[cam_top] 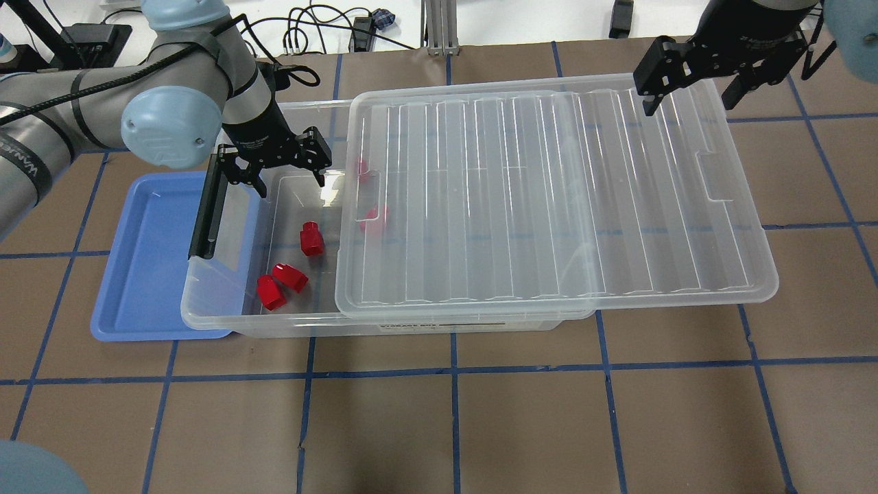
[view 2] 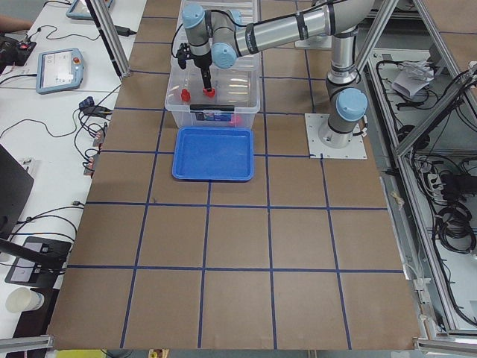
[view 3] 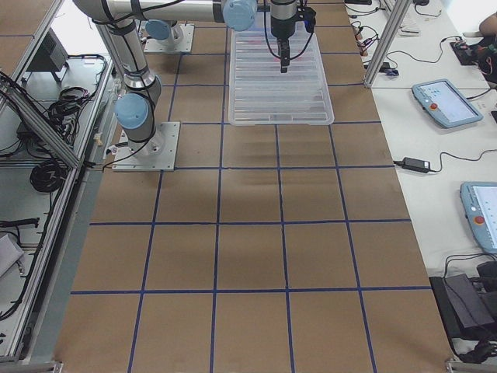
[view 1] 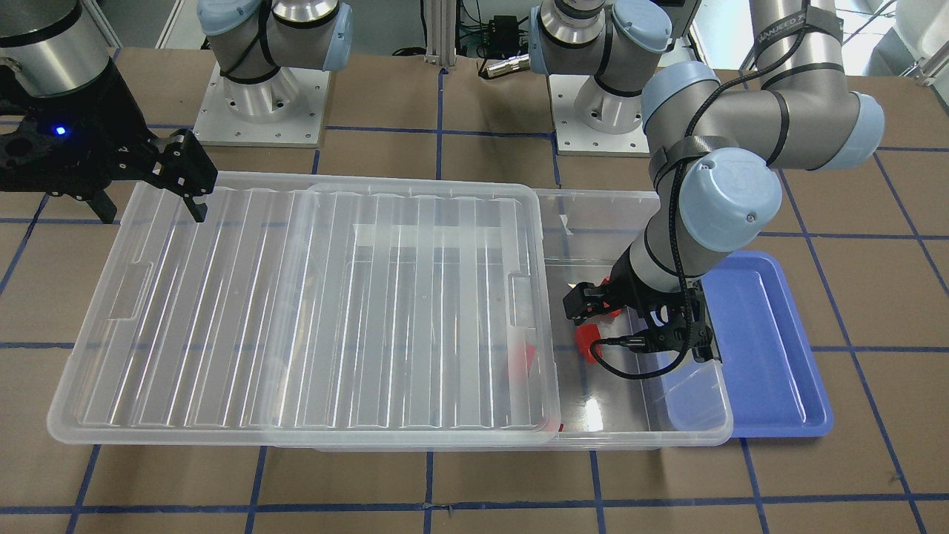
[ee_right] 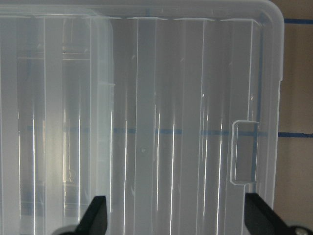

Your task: Place red block in blue tray from box

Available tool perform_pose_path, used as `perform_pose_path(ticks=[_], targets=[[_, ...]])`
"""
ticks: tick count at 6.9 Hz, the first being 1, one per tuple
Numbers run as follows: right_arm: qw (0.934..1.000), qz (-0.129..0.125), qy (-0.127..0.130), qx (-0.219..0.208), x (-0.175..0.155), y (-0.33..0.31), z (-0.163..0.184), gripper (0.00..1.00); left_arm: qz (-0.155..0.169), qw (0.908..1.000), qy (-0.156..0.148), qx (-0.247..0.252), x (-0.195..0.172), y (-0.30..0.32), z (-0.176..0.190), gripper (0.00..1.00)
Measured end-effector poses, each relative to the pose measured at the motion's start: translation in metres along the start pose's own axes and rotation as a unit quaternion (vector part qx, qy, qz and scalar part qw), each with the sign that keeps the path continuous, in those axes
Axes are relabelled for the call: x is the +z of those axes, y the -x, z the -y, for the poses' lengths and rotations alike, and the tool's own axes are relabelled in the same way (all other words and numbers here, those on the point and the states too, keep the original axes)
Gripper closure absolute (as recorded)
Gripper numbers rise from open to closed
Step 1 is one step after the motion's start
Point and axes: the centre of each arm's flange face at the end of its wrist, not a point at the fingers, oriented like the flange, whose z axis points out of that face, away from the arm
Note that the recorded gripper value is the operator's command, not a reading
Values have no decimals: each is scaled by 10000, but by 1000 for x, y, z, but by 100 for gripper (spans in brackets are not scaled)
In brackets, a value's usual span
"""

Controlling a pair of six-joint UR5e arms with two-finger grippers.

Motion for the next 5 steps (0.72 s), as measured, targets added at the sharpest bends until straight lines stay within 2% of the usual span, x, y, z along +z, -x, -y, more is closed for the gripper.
perform_pose_path(ticks=[5], targets=[[10000, -2, 35, -17, 0, 2, -1, 0, 5, 10000, 14, -46, 23, 4, -5, 0]])
